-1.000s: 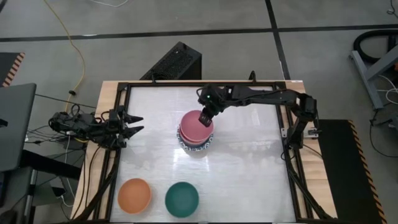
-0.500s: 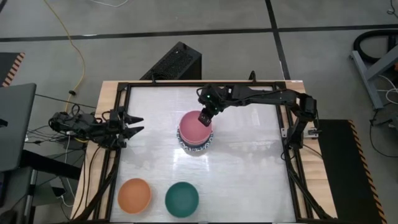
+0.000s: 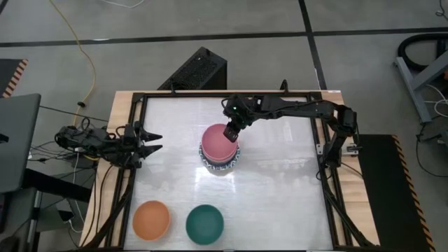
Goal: Nest bowls inside each other
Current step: Stack the pink bowl on top of the orange bowl
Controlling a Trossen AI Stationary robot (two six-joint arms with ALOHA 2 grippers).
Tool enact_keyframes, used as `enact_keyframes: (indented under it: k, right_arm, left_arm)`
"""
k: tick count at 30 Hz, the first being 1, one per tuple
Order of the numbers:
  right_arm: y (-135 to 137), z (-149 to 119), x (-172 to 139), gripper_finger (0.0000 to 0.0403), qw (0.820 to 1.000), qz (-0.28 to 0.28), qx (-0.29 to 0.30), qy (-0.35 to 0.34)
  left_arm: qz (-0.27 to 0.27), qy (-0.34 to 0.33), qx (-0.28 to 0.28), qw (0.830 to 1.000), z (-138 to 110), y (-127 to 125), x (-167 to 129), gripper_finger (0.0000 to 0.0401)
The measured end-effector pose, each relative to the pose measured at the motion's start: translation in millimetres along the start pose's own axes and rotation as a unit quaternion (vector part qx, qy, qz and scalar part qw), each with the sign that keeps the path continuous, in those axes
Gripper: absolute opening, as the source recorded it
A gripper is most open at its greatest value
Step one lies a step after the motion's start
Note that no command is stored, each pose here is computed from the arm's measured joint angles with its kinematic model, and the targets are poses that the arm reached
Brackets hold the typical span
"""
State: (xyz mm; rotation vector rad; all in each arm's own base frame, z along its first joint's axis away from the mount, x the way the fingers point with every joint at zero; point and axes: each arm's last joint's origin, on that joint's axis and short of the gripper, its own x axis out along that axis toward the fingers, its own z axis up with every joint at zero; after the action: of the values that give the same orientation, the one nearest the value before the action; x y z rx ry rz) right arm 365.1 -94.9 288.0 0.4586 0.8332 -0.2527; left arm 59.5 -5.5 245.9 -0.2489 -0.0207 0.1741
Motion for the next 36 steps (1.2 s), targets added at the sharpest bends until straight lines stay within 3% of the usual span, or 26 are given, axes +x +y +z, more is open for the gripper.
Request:
enact_keyframes:
  k: [16,28,36]
  right_arm:
    - [12.0,26.1,-33.7,0.0131,0.998,-0.003,-0.032,-0.05]
    - [2.3,11.5,-9.8,0.004,0.999,-0.019,-0.036,0.014]
    - [-1.9,11.9,-4.0,0.002,0.999,-0.023,-0.031,0.018]
  left_arm:
    - [-0.004,0.014,0.0,1.0,-2.8,0.3,0.0,0.0195]
    - [-0.007,0.028,0.005,1.0,-5.5,0.7,-0.2,0.0195]
    - [-0.009,0.029,0.001,1.0,-5.5,0.5,-0.2,0.0195]
